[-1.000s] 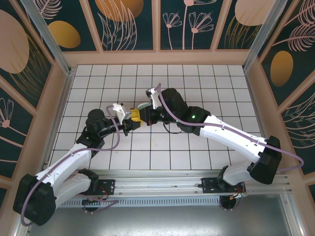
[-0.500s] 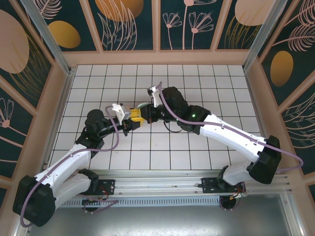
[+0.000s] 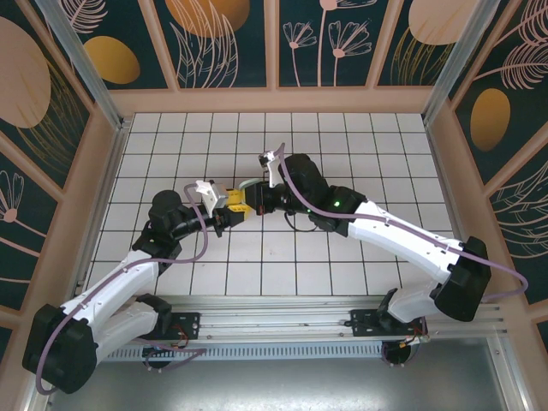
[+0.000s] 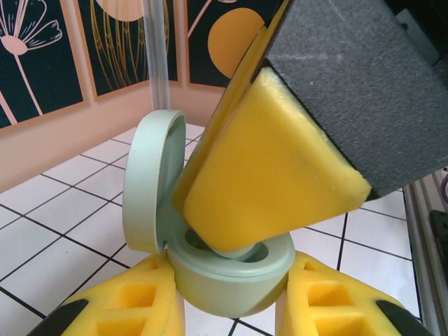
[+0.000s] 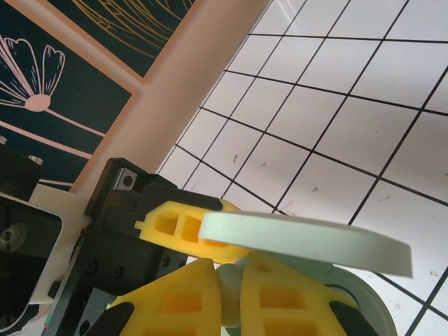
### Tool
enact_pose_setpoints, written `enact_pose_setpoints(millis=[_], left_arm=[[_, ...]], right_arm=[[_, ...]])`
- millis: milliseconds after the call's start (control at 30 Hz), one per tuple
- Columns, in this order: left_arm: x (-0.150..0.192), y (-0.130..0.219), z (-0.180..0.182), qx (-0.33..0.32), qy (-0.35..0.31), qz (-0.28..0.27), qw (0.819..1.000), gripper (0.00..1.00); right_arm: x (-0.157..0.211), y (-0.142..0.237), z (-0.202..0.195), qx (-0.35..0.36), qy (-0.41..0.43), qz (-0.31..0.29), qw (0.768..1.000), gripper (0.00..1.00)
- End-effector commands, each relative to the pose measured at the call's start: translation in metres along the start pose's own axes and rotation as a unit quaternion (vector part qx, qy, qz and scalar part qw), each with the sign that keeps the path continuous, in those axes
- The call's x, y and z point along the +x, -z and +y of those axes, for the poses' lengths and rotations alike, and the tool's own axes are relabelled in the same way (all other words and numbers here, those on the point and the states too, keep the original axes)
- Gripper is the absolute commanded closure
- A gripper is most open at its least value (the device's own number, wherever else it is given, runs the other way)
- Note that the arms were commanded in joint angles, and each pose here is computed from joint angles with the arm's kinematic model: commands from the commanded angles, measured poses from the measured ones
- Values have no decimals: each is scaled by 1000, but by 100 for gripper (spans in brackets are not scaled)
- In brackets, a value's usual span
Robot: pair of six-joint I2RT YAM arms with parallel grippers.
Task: Insert wireless bluetooth earbuds into charging case
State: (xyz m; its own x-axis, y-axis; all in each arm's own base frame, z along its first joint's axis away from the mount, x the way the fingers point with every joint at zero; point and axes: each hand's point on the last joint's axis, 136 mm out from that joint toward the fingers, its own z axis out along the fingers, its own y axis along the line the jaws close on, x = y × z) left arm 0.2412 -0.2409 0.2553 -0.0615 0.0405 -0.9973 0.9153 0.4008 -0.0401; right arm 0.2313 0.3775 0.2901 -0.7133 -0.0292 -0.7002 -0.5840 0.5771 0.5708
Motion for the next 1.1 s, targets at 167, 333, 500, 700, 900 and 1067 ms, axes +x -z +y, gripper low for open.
enact_pose_setpoints(millis=[167,333,500,700,900,1067], left_arm=[[-21,3,-5,5,-23,-30,999,92],[-22,3,-5,3,-23,-30,999,92],[-21,3,-5,4,-22,-30,999,92],[-21,3,-5,5,-23,-29,999,92],[-21,3,-5,4,-23,-29,999,92],[-21,3,-5,5,-23,-29,999,92]], right_arm=[[11,3,-15,40,-19,0,999,84],[9,4,-19,55,-20,-4,998,81],[6,6,-20,66,-21,-7,998,78],[4,8,-22,74,-21,-8,997,77],[1,10,-21,77,-23,-11,997,75],[-2,11,-20,78,-25,-13,997,73]])
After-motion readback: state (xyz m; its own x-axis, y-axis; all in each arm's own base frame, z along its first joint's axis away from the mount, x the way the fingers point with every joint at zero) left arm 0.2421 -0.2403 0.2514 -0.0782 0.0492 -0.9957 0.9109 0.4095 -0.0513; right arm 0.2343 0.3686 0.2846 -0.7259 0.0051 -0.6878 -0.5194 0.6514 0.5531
